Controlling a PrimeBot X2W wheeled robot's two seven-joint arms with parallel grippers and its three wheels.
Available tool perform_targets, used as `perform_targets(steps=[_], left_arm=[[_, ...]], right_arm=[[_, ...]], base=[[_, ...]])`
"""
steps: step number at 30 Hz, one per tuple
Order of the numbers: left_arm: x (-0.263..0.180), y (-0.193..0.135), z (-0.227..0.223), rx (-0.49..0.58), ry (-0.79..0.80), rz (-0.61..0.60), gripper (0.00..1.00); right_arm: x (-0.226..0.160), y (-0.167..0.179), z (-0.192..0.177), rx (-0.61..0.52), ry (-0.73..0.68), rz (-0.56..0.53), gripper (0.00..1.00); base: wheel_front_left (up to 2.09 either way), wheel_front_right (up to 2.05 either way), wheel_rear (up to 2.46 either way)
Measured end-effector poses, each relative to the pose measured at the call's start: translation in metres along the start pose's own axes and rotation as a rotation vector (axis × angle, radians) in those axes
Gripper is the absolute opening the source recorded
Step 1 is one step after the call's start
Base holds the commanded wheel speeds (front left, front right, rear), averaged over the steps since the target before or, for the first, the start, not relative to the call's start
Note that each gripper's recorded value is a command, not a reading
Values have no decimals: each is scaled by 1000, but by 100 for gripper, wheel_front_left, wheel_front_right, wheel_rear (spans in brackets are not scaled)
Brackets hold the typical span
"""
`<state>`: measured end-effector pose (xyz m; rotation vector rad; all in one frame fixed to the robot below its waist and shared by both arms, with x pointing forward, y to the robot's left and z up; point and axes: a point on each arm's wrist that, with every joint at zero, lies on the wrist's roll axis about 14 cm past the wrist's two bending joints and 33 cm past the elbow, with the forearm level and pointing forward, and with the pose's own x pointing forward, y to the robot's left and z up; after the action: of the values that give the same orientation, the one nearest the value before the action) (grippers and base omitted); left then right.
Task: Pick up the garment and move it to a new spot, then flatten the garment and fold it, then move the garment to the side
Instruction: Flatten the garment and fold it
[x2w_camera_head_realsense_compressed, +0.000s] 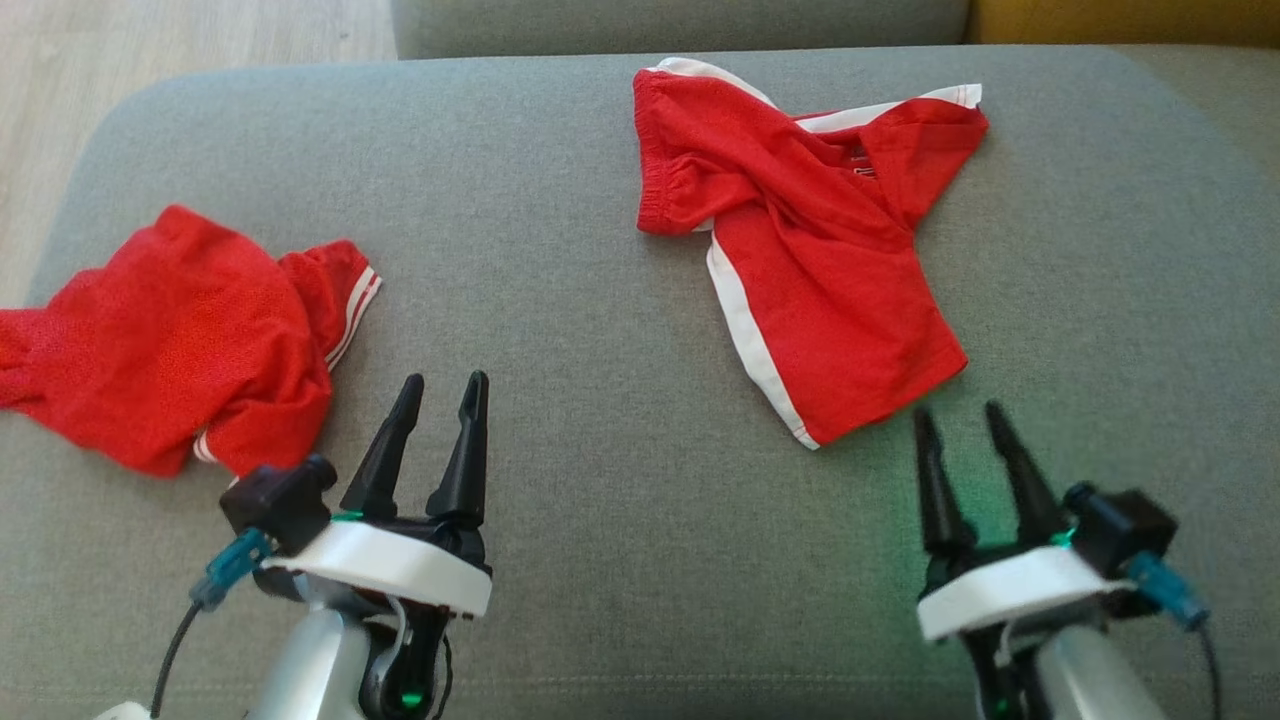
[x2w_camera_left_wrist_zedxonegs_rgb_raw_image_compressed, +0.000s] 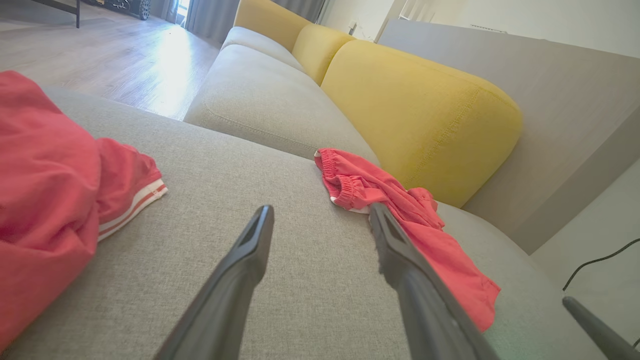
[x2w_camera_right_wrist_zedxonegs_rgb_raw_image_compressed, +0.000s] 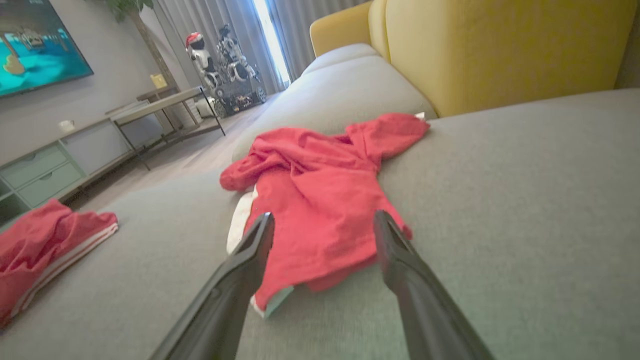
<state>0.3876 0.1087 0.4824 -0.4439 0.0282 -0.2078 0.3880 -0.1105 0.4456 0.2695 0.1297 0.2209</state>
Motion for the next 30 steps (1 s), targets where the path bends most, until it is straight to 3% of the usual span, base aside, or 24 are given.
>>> perform_targets(steps=[14, 30], left_arm=[[-1, 6, -5, -2, 15, 19, 100], [-6, 24, -9, 0, 27, 72, 100]], right_arm=[[-15, 36, -68, 34, 218, 104, 100], [20, 57, -74, 54, 252, 179, 100]], base=[[0, 0, 0], [0, 0, 0]])
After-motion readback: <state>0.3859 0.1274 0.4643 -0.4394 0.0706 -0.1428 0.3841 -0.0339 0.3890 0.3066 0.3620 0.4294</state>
